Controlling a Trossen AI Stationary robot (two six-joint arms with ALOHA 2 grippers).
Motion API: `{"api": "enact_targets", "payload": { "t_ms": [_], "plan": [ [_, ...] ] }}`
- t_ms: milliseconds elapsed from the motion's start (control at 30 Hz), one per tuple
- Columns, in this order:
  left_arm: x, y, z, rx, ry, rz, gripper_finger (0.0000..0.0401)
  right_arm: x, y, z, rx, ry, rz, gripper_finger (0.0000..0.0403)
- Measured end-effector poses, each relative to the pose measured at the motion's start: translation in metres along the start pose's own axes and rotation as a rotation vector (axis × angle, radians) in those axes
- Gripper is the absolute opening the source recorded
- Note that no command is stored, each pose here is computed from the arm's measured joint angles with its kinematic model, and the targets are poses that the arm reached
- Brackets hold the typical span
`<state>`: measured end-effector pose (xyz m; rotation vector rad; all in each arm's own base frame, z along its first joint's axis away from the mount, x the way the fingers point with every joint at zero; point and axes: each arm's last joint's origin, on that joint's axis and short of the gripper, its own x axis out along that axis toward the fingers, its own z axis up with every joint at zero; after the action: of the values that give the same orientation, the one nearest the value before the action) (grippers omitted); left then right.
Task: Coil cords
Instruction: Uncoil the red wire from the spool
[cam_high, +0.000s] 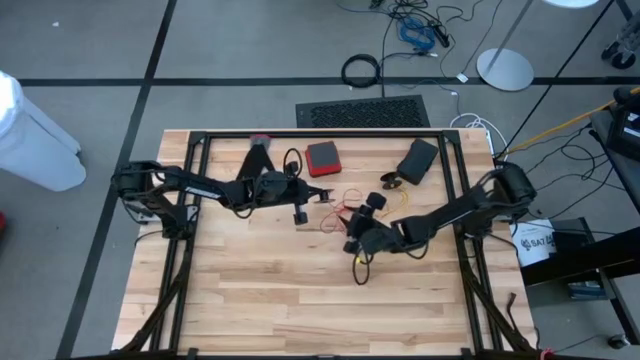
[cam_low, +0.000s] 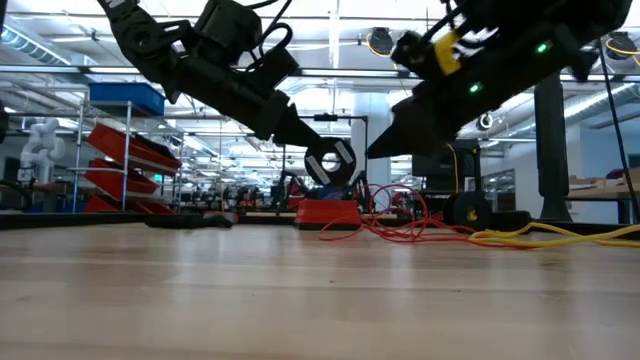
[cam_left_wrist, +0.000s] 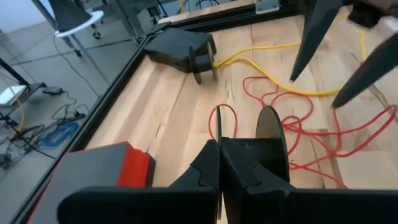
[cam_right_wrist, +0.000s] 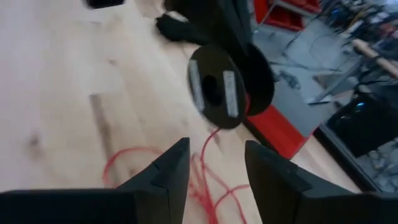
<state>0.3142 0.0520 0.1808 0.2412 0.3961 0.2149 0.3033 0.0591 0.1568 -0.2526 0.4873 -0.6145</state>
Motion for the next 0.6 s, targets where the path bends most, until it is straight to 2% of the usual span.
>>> {"api": "enact_targets", "payload": {
  "t_ms": [133, 400, 600],
  "plan": [
    [0.000, 0.000, 0.000, -0.055, -0.005, -0.010, 0.0000, 0.013, 0.006, 0.000, 0.006, -0.063, -0.024, 0.0139],
    [0.000, -0.001, 0.001, -0.035, -0.014, -0.032, 0.0000, 0.019, 0.009, 0.001, -0.004, -0.118, -0.064, 0.0138],
    [0.000, -0.005, 0.003, -0.037, -0.024, -0.040, 0.0004, 0.022, 0.007, 0.003, 0.022, -0.130, -0.039, 0.0138]
  ]
}}
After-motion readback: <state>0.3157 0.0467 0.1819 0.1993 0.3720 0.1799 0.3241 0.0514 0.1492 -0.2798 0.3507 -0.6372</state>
